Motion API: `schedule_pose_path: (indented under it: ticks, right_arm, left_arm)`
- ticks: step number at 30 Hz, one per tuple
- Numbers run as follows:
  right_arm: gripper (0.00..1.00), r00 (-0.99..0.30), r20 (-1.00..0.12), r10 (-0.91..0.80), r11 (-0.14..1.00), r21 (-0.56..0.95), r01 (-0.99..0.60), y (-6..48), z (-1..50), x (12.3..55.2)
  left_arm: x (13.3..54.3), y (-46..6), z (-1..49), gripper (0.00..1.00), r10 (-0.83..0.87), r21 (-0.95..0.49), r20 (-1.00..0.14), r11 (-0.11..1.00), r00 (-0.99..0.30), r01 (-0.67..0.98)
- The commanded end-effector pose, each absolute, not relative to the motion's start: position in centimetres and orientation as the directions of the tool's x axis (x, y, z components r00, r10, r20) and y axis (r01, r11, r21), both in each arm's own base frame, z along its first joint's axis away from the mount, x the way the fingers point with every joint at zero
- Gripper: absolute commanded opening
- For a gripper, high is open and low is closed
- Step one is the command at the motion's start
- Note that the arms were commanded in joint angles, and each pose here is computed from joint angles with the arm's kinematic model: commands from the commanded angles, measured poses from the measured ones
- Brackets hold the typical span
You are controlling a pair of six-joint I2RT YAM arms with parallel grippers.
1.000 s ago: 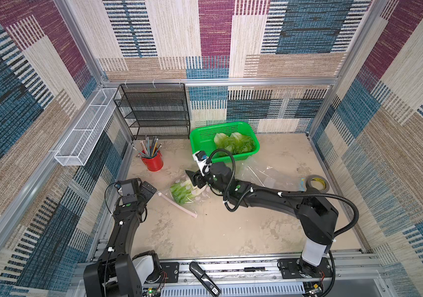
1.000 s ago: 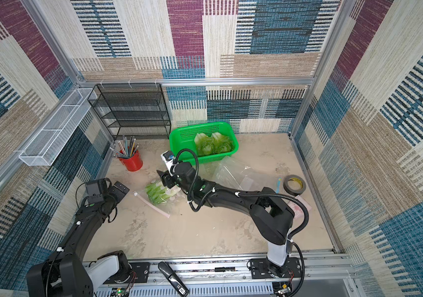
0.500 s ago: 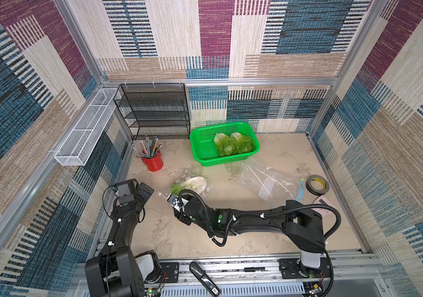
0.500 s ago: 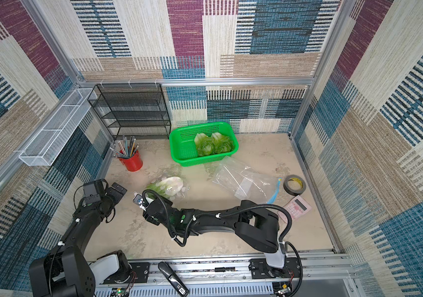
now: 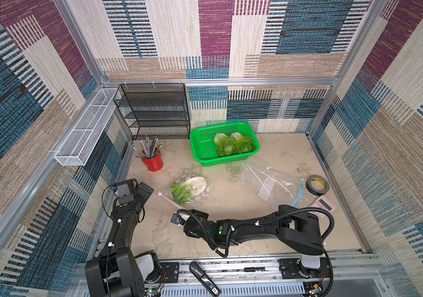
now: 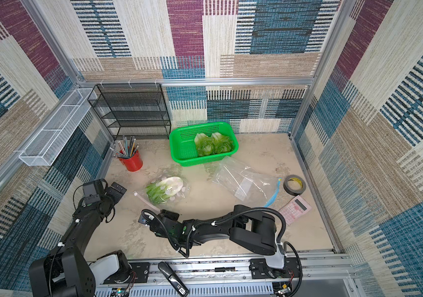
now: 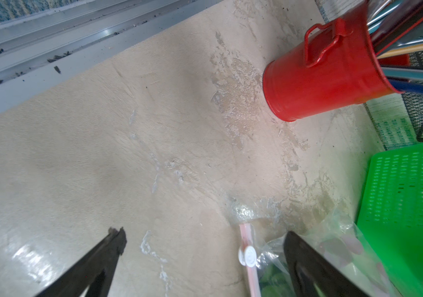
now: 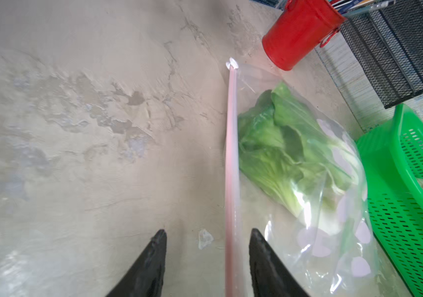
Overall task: Open the zip-top bag and take out the chinese cabbages
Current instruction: Adjust the zipper food storage bag at the center of the board.
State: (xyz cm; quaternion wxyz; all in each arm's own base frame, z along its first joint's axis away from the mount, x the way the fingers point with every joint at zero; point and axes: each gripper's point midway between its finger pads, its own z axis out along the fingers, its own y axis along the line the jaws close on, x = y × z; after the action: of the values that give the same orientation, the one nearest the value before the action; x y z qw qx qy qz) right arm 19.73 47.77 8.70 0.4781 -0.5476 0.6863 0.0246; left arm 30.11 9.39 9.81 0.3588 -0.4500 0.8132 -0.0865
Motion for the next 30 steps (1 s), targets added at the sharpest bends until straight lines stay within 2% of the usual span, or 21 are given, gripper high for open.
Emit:
schedule_pose_path:
  ticks: [1, 7, 12, 18, 22, 26, 30]
  right_arm:
    - [0.52, 0.088, -0.67, -0.737, 0.427, -0.562, -0.708, 47.8, 9.3, 21.1]
    - [0.46, 0.127, -0.625, -0.77, 0.415, -0.643, -0.644, 47.9, 8.7, 22.5]
    - [0.25, 0.106, -0.631, -0.768, 0.456, -0.656, -0.602, 46.5, 9.5, 23.8]
    - [0.1, 0.103, -0.653, -0.75, 0.484, -0.649, -0.587, 43.7, 10.6, 24.6]
    - [0.08, 0.151, -0.652, -0.743, 0.471, -0.67, -0.574, 41.1, 10.9, 24.8]
    - [0.11, 0.145, -0.637, -0.757, 0.467, -0.684, -0.561, 37.4, 10.5, 26.0]
    - [0.15, 0.139, -0.621, -0.772, 0.455, -0.691, -0.562, 35.3, 10.4, 26.7]
  left_arm:
    - [30.3, 9.2, 10.2, 0.99, -0.787, -0.473, -0.513, 0.592, -0.342, -0.652]
    - [30.3, 9.1, 10.3, 0.99, -0.788, -0.481, -0.51, 0.593, -0.344, -0.645]
    - [30.3, 8.9, 10.7, 0.99, -0.781, -0.483, -0.519, 0.604, -0.347, -0.634]
    - [30.7, 8.0, 10.5, 1.0, -0.783, -0.512, -0.496, 0.613, -0.375, -0.602]
    - [31.2, 7.0, 10.2, 0.93, -0.781, -0.542, -0.471, 0.623, -0.411, -0.563]
    - [31.9, 4.9, 10.3, 0.85, -0.754, -0.578, -0.443, 0.653, -0.485, -0.489]
    - [31.8, 2.7, 9.6, 0.84, -0.723, -0.586, -0.423, 0.678, -0.546, -0.443]
